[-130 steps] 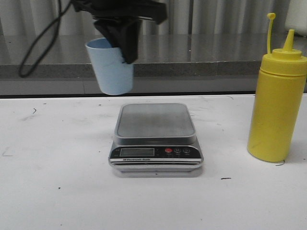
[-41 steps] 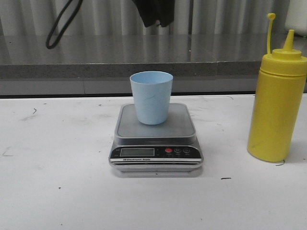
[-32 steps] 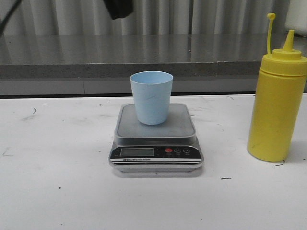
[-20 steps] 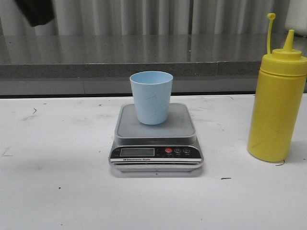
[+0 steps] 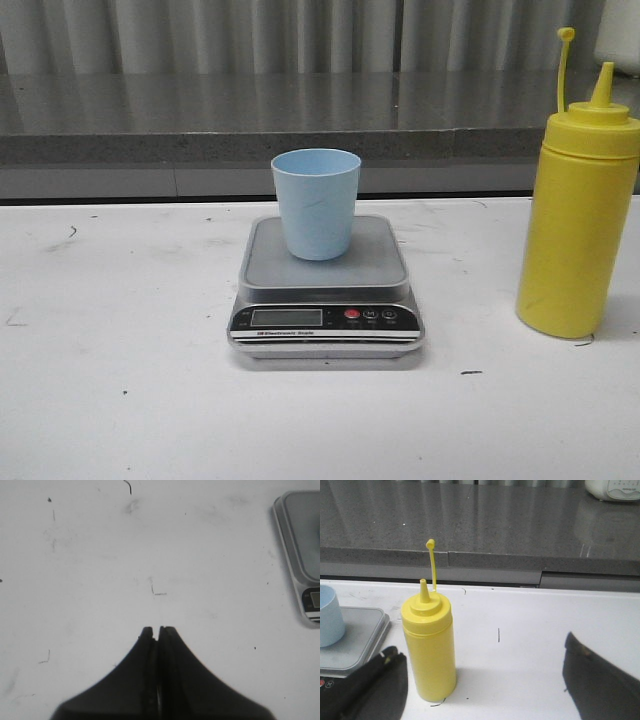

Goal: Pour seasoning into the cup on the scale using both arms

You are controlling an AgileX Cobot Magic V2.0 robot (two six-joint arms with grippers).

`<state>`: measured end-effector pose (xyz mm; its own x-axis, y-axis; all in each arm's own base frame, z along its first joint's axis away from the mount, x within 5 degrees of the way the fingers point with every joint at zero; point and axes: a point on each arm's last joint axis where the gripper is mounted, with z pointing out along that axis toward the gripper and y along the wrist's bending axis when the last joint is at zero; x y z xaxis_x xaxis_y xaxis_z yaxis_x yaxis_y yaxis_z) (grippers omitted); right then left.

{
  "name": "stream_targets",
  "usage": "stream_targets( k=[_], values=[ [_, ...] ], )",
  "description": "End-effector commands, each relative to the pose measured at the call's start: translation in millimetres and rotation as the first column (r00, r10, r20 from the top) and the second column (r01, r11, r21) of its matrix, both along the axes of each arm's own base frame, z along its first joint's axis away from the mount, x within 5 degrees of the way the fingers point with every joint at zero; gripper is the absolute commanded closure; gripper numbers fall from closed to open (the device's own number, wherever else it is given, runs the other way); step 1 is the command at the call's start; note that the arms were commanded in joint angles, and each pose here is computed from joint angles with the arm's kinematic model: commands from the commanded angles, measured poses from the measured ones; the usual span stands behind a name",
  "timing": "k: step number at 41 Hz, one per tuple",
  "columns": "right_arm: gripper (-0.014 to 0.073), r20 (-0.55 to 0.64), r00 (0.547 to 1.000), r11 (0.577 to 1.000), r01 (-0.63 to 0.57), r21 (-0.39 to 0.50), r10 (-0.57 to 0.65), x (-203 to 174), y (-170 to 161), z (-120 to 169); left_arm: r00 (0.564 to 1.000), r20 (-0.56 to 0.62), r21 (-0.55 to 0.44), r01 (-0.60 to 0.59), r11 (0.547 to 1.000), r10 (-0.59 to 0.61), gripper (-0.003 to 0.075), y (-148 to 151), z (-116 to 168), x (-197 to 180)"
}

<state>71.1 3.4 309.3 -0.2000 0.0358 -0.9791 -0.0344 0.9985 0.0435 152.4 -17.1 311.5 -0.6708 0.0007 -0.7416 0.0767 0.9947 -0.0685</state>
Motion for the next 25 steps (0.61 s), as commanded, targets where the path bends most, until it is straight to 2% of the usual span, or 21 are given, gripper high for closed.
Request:
stream_targets(
  k=[1, 9, 16, 20, 25],
  values=[
    [-0.0047, 0.085, 0.996, 1.0, 0.005, 0.0, -0.005, 2.4, -0.4, 14.7, 0.976, 0.218, -0.044, -0.012, 0.999, 0.021, 0.074, 1.8, 11.1, -18.0],
    [-0.0047, 0.085, 0.996, 1.0, 0.005, 0.0, -0.005, 2.4, -0.4, 14.7, 0.906, 0.422, -0.065, -0.005, 0.998, 0.032, 0.074, 6.3, -1.1, -64.6],
    [-0.0047, 0.093, 0.996, 1.0, 0.005, 0.0, -0.005, 2.5, -0.4, 15.4, 0.817, 0.575, -0.083, 0.003, 0.997, 0.045, 0.074, 9.4, -10.4, -94.4],
    [-0.0047, 0.117, 0.993, 1.0, 0.006, 0.001, -0.006, 2.7, -0.5, 17.6, 0.772, 0.634, -0.088, 0.008, 0.996, 0.05, 0.074, 10.5, -10.2, -104.7],
    [-0.0047, 0.147, 0.989, 1.0, 0.004, 0.014, -0.006, 3.4, -0.2, 20.4, 0.755, 0.654, -0.09, 0.01, 0.996, 0.051, 0.074, 10.9, -9.0, -109.5]
  ],
)
